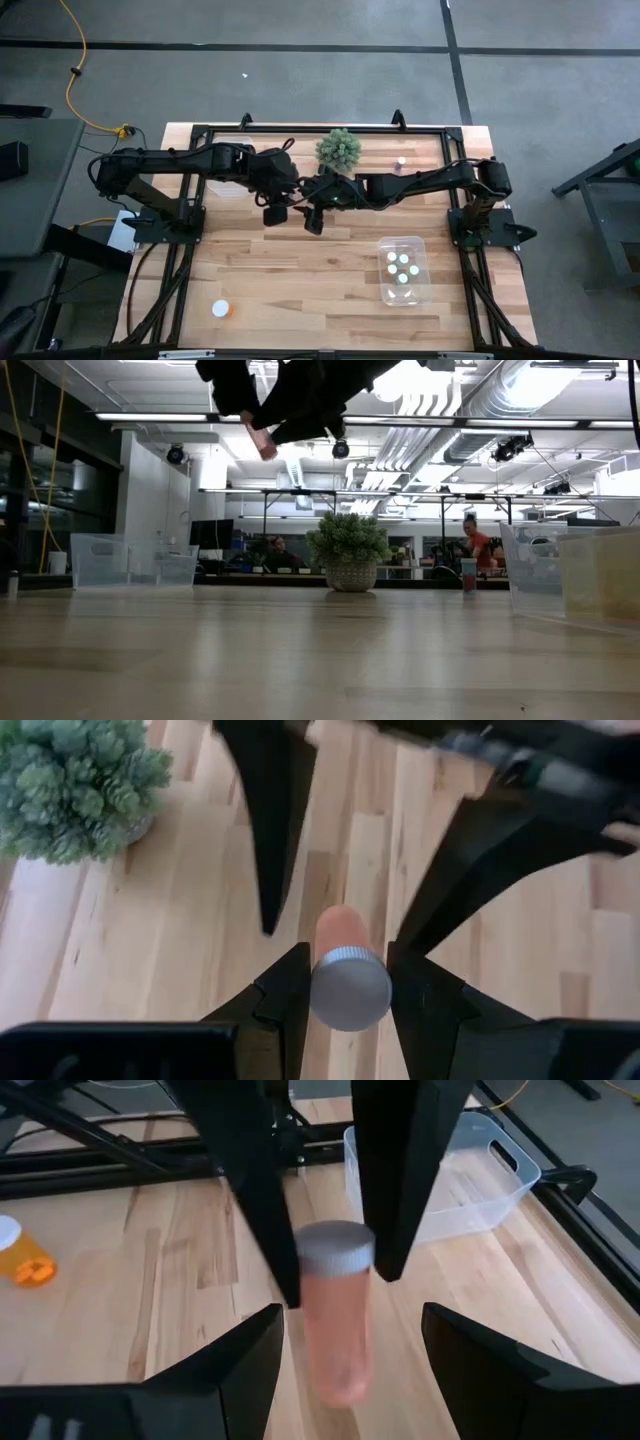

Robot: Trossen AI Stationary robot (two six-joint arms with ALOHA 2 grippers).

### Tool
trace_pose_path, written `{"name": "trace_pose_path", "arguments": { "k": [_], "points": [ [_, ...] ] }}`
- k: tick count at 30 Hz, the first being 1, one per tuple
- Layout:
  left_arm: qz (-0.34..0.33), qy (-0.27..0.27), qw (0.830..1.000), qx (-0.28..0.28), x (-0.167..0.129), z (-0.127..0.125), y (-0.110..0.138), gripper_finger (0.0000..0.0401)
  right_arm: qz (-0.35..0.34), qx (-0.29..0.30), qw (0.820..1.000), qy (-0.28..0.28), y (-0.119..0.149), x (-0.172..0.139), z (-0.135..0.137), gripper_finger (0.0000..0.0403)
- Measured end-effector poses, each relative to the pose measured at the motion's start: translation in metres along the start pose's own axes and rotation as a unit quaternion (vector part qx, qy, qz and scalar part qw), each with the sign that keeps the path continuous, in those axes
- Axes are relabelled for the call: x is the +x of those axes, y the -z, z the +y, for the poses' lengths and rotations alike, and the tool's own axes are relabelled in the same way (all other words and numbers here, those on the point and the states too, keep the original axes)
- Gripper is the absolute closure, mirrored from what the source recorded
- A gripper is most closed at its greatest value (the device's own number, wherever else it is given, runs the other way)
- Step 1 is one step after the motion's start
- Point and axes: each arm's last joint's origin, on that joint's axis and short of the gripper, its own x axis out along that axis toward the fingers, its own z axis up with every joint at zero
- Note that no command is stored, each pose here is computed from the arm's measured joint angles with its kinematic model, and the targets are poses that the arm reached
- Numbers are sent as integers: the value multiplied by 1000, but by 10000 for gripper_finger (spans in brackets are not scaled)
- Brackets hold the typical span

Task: Pick and place medicine bottles into bin by pill shape (circle, oval)
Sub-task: Put the pink tablet bottle into the right transparent bin

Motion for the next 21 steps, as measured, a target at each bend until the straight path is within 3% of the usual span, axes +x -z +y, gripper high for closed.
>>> {"name": "trace_pose_path", "arguments": {
  "k": [7, 21],
  "points": [
    [-30, 9, 999, -1, 0, -1, -6, 297, 16, -3, 1000, -24, 3, 0, 1, 171],
    [-30, 9, 999, -5, 0, -1, -6, 297, -14, -5, 999, -33, -3, 0, 2, 171]
  ]
}}
